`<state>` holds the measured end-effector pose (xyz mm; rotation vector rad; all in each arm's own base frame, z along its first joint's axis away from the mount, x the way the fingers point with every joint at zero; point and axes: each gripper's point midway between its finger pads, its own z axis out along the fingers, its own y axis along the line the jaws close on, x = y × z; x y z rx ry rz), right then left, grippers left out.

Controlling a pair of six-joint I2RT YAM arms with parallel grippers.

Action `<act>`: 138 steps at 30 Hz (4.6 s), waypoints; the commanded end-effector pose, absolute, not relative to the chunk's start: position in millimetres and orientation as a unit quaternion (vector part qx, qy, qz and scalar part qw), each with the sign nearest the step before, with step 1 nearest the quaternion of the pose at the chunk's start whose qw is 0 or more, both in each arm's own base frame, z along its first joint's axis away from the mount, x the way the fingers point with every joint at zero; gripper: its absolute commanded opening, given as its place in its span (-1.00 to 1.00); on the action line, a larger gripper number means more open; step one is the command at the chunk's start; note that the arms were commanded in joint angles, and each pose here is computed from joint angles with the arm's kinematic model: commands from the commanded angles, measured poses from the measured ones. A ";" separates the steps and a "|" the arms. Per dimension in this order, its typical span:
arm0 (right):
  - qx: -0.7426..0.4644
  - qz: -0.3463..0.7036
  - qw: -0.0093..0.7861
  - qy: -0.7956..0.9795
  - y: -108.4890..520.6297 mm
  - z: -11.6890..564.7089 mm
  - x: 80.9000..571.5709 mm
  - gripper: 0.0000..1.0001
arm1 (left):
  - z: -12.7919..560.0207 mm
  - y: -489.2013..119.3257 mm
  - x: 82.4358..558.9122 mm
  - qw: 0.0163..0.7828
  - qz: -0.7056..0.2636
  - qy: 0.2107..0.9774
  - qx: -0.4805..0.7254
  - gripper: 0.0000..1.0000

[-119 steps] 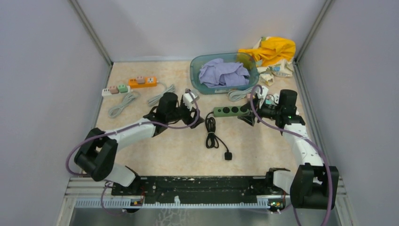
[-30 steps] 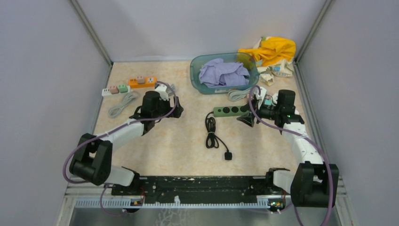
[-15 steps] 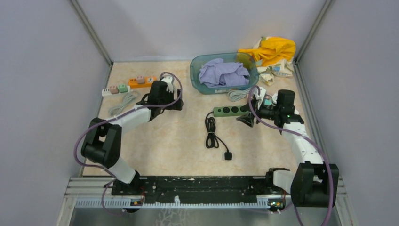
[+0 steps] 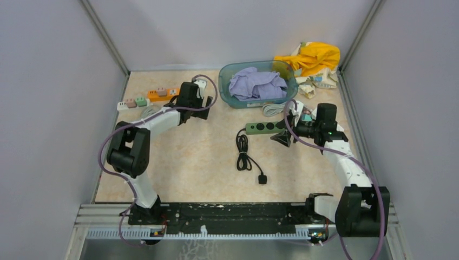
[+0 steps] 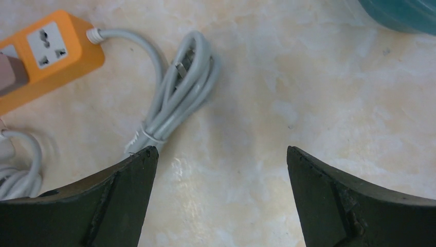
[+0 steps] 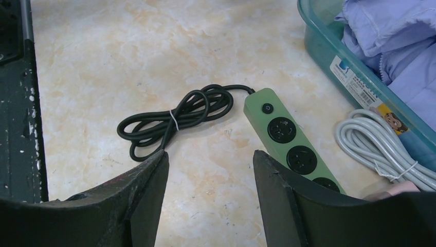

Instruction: Pull the plug off the socket

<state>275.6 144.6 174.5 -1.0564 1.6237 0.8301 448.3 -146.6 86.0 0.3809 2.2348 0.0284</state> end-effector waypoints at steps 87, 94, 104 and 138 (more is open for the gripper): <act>-0.469 0.319 0.522 0.637 148.8 203.7 281.9 0.23 | 68.1 -371.6 170.1 0.203 -0.473 0.832 0.207 -0.63; -0.420 0.245 0.568 0.665 126.6 219.6 305.5 0.24 | 72.0 -405.1 165.9 0.195 -0.499 0.814 0.223 -0.62; -0.386 0.219 0.580 0.683 111.1 223.0 317.2 0.24 | 67.8 -450.6 162.9 0.183 -0.519 0.798 0.244 -0.31; -0.435 0.307 0.562 0.634 135.7 221.8 288.2 0.24 | 169.4 -350.4 182.7 0.471 -0.390 0.710 0.351 0.62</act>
